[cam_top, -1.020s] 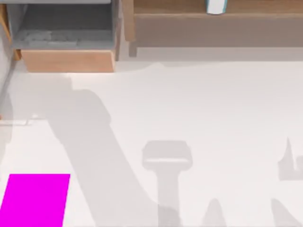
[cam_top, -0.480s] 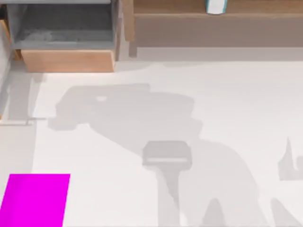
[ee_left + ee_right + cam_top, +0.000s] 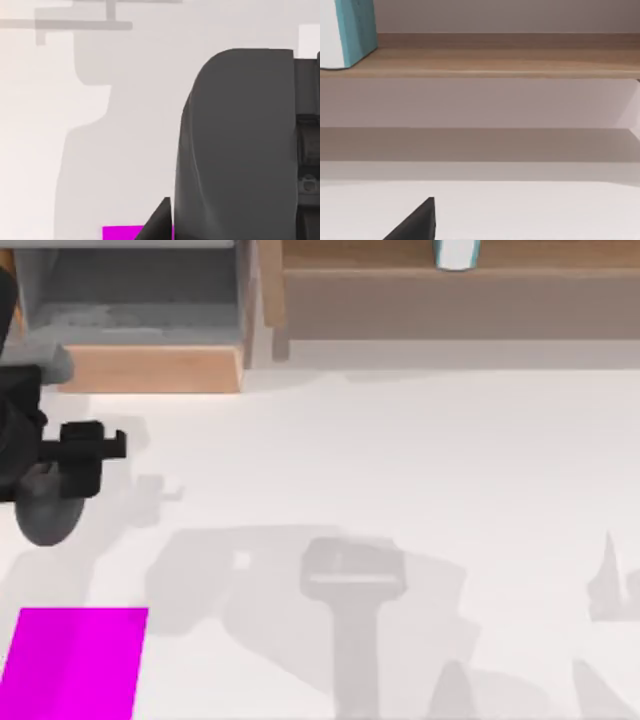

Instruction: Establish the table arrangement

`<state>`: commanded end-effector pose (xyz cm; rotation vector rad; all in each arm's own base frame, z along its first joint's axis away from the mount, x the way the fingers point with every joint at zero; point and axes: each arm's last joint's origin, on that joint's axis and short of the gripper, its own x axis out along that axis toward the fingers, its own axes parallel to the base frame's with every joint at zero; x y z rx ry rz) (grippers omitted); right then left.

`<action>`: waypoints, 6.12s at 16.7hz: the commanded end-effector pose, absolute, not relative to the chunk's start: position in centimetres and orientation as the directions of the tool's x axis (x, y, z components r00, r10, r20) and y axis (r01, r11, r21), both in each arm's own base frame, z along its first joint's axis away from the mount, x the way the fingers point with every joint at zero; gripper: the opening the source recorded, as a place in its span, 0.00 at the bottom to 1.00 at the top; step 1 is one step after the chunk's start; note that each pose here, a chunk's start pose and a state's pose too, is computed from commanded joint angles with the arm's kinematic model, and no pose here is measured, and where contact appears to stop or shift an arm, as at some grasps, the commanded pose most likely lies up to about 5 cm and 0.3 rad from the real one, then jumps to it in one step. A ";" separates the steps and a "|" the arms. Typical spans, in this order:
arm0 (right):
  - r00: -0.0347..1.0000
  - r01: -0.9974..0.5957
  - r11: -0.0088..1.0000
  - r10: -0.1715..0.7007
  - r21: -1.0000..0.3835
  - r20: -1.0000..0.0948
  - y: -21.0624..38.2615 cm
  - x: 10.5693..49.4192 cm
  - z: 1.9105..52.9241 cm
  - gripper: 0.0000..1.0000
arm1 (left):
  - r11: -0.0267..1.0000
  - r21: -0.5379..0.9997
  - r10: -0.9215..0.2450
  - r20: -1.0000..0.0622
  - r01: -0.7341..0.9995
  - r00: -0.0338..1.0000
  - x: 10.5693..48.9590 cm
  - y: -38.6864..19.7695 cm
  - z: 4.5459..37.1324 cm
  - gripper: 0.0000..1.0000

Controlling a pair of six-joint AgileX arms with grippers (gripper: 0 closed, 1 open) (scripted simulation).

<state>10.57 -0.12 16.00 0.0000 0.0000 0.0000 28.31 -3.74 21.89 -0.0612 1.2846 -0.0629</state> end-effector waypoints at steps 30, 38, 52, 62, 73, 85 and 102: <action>1.000 0.000 1.000 0.000 0.000 0.000 -0.1 10.6 16.0 1.00 | 0.999 -0.029 -0.032 -0.979 0.016 0.201 20.6 -5.3 16.0 0.00; 1.000 0.000 1.000 0.000 0.000 0.000 -0.1 10.6 16.0 1.00 | 1.000 -0.011 -0.011 -0.990 0.002 0.140 20.3 -5.1 14.1 0.00; 1.000 0.000 1.000 0.000 0.000 0.000 -0.1 10.6 16.0 1.00 | 1.000 -0.002 -0.002 -0.995 0.001 0.102 20.0 -5.0 13.4 0.60; 1.000 0.000 1.000 0.000 0.000 0.000 -0.1 10.6 16.0 1.00 | 1.000 -0.002 -0.002 -0.995 0.001 0.102 20.0 -5.0 13.4 1.00; 1.000 0.000 1.000 0.000 0.000 0.000 -0.1 10.6 16.0 1.00 | 0.998 -0.055 -0.064 -0.958 0.040 0.280 22.7 -2.1 13.5 1.00; 1.000 0.000 1.000 0.000 0.000 0.000 -0.1 10.6 16.0 1.00 | 0.867 0.455 0.086 -0.538 0.204 0.838 24.7 13.4 10.1 1.00; 1.000 0.000 1.000 0.000 0.000 0.000 -0.1 10.6 16.0 1.00 | 0.000 1.000 -0.020 0.000 0.000 1.000 22.9 17.5 9.5 1.00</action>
